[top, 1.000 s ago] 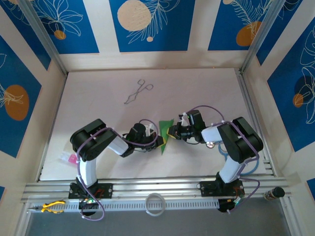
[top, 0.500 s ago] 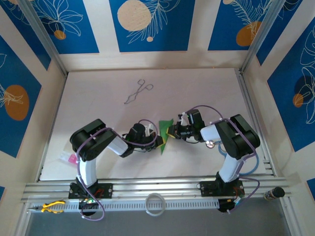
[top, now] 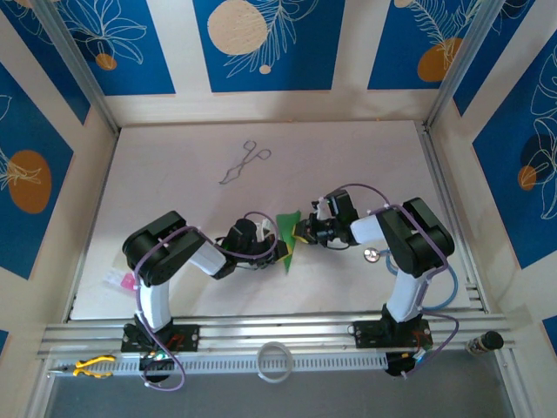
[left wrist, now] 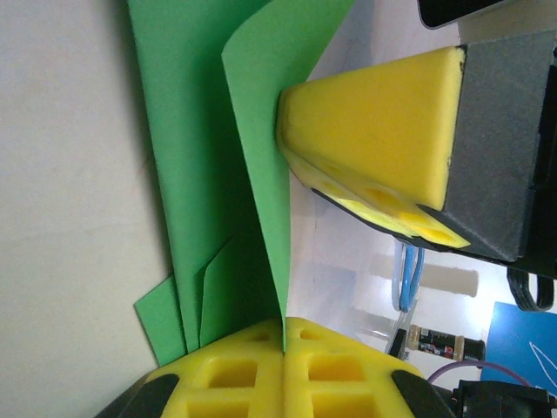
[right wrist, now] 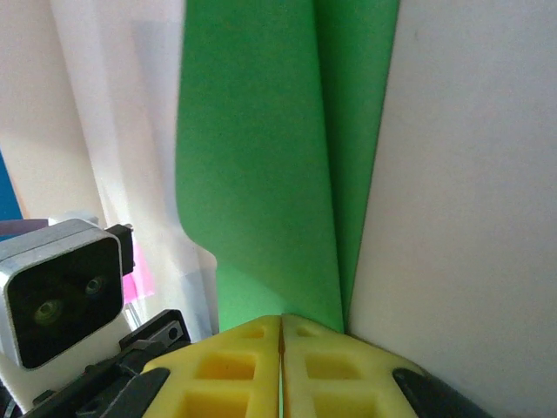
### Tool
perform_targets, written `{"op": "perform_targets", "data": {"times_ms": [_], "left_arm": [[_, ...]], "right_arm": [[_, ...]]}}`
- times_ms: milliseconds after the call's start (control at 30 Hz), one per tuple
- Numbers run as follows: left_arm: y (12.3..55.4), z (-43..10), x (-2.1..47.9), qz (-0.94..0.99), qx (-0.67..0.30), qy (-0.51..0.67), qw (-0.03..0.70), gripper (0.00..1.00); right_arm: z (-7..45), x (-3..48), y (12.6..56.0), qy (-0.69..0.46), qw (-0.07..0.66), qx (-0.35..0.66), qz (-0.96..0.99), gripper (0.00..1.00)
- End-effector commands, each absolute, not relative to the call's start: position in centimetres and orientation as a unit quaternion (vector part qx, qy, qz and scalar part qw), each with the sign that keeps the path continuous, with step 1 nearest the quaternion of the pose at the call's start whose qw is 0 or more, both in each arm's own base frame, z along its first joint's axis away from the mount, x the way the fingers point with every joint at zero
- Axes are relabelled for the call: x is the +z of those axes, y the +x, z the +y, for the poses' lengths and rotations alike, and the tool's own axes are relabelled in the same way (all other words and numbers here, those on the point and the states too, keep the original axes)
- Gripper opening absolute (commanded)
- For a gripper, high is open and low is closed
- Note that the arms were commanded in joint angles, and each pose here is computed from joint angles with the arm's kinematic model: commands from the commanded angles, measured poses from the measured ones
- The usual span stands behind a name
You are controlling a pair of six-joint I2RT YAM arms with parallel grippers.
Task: Fold a paper plane with a square sheet of paper (pick it up from the middle)
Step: Fold the wing for the fifth time at the center of the table.
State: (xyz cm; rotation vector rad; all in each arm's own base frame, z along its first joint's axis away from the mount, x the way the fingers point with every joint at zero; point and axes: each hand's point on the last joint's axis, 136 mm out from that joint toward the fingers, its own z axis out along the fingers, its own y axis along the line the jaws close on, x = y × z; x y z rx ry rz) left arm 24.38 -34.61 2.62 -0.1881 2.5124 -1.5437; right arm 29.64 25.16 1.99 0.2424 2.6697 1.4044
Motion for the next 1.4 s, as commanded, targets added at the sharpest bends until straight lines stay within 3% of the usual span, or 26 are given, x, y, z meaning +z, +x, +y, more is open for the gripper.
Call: {"op": "perform_targets", "data": {"times_ms": [0,133,367,633,867,933,1200,1367], "left_arm": [[23.5,-31.7,-1.1,0.884,-0.452,-0.097,0.072,0.01],[23.3,-31.5,-0.9,0.888,-0.445,-0.089,0.072,0.15],[22.4,-32.1,0.4,0.893,-0.445,-0.051,0.053,0.19],[21.3,-32.9,0.7,0.901,-0.433,-0.020,0.025,0.18],[20.8,-32.3,0.4,0.910,-0.414,-0.014,0.017,0.02],[20.6,-32.4,0.5,0.909,-0.417,-0.009,0.013,0.02],[20.0,-31.5,0.5,0.916,-0.400,-0.007,0.013,0.20],[20.0,-30.7,0.5,0.925,-0.380,-0.003,0.021,0.26]], "right_arm": [[25.0,-0.3,28.9,0.083,0.032,0.419,0.904,0.09],[24.8,-0.8,28.8,0.094,0.024,0.406,0.909,0.08],[25.2,-0.5,28.6,0.098,0.016,0.408,0.908,0.08],[25.4,0.0,28.6,0.097,0.015,0.408,0.908,0.08],[25.5,0.2,28.4,0.095,0.012,0.404,0.910,0.08],[25.5,0.2,28.4,0.095,0.011,0.403,0.910,0.08],[25.8,0.2,28.2,0.093,0.009,0.400,0.912,0.08],[25.9,0.2,28.3,0.092,0.007,0.399,0.912,0.08]]}}
